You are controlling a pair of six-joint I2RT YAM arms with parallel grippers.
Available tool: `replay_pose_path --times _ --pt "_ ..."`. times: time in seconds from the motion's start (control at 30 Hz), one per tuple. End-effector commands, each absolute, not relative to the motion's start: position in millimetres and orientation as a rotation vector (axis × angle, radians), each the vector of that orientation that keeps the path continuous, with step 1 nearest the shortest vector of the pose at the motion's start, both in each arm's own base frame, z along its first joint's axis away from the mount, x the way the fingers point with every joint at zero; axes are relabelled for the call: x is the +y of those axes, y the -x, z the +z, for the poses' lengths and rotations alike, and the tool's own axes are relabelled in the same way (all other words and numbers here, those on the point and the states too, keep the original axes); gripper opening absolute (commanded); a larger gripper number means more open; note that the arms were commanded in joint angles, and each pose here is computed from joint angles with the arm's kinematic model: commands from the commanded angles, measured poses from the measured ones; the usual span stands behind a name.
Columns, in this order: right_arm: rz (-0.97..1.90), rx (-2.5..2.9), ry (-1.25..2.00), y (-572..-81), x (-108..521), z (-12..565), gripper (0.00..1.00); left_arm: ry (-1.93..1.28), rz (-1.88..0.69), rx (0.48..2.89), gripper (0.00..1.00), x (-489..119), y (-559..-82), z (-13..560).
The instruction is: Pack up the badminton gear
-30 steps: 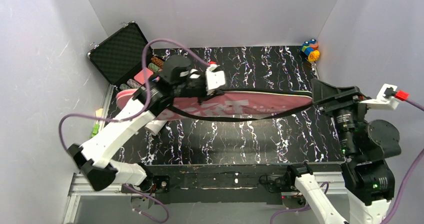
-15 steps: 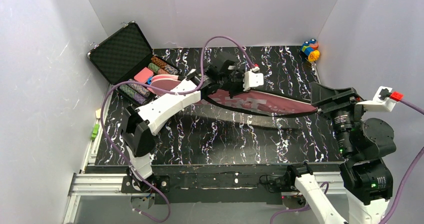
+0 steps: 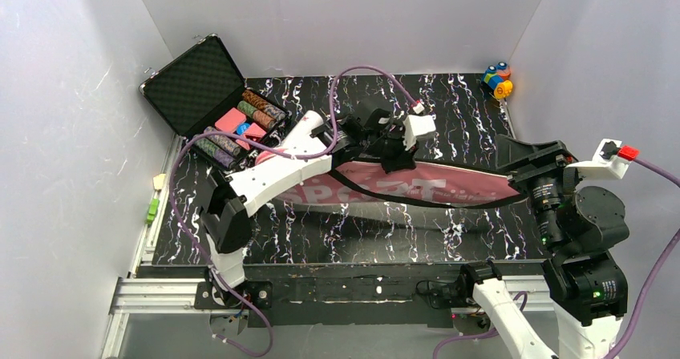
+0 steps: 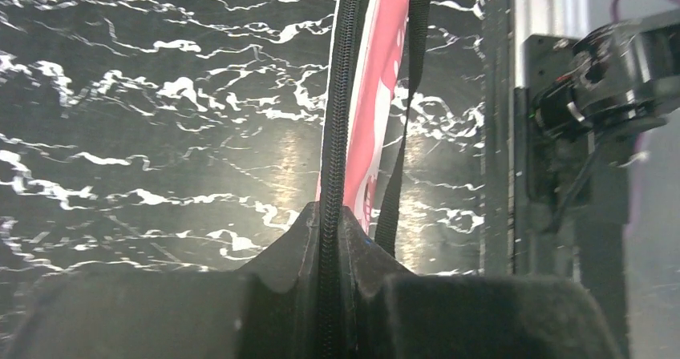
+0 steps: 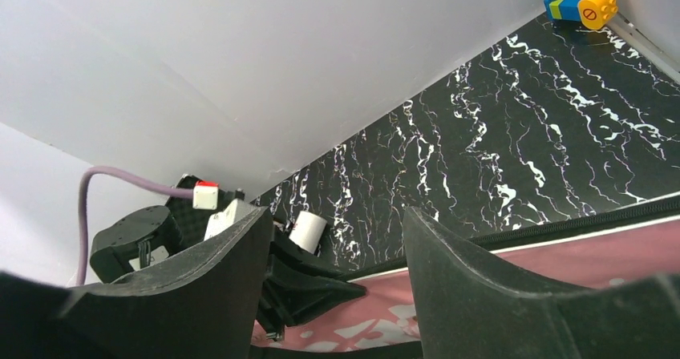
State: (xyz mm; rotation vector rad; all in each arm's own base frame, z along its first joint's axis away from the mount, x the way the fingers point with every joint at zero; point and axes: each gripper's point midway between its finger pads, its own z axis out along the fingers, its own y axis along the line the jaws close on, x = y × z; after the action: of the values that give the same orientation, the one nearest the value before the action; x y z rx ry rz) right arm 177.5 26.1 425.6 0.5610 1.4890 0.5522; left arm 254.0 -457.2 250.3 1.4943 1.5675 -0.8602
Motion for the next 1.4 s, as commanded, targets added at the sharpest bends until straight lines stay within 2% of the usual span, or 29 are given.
replay_pose_path --times 0.0,0.17,0.37,0.43,0.5,0.67,0.73,0.8,0.83,0.97,1.1,1.23,1.37 --pt "0.525 1.472 -0.59 -181.3 20.0 426.8 0.69 -1.302 -1.116 1.655 0.0 -478.1 -241.2 280.9" --pt "0.5 1.48 -0.607 -184.8 16.7 422.3 0.7 -1.216 -1.183 1.848 0.0 -487.6 -241.6 238.3" --pt "0.5 1.485 -0.605 -191.6 18.6 422.3 0.71 -1.261 -1.182 1.945 0.0 -496.6 -253.0 196.2" --pt "0.502 1.486 -0.616 -193.5 18.6 420.7 0.72 -1.273 -1.195 1.96 0.04 -498.4 -261.8 189.2" --pt "0.51 1.485 -0.616 -194.9 19.8 420.5 0.72 -1.308 -1.169 1.957 0.13 -498.0 -271.1 181.1" --pt "0.51 1.505 -0.612 -199.3 22.5 415.9 0.73 -1.36 -1.09 1.978 0.46 -489.4 -294.2 170.5" --pt "0.507 1.514 -0.609 -201.0 23.2 414.3 0.74 -1.351 -1.055 1.966 0.63 -482.4 -303.4 178.6" --pt "0.497 1.527 -0.607 -203.5 23.4 412.4 0.77 -1.32 -0.998 1.942 0.89 -471.5 -317.1 195.4" --pt "0.491 1.537 -0.607 -205.1 23.6 410.7 0.78 -1.297 -0.955 1.925 0.97 -465.0 -325.3 208.2" --pt "0.484 1.634 -0.563 -223.7 36.0 397.8 0.81 -1.183 -0.811 1.892 1.0 -424.8 -355.8 264.6" --pt "0.438 1.783 -0.521 -255.3 48.5 363.7 0.83 -0.965 -0.792 1.959 1.0 -349.5 -378.6 303.0" --pt "0.349 1.864 -0.508 -288.5 49.0 316.2 0.84 -0.773 -0.686 2.013 0.99 -259.1 -395.6 301.7" --pt "0.223 1.948 -0.394 -320.1 48.3 270.8 0.85 -0.616 -0.619 2.018 1.0 -186.6 -392.8 299.3"
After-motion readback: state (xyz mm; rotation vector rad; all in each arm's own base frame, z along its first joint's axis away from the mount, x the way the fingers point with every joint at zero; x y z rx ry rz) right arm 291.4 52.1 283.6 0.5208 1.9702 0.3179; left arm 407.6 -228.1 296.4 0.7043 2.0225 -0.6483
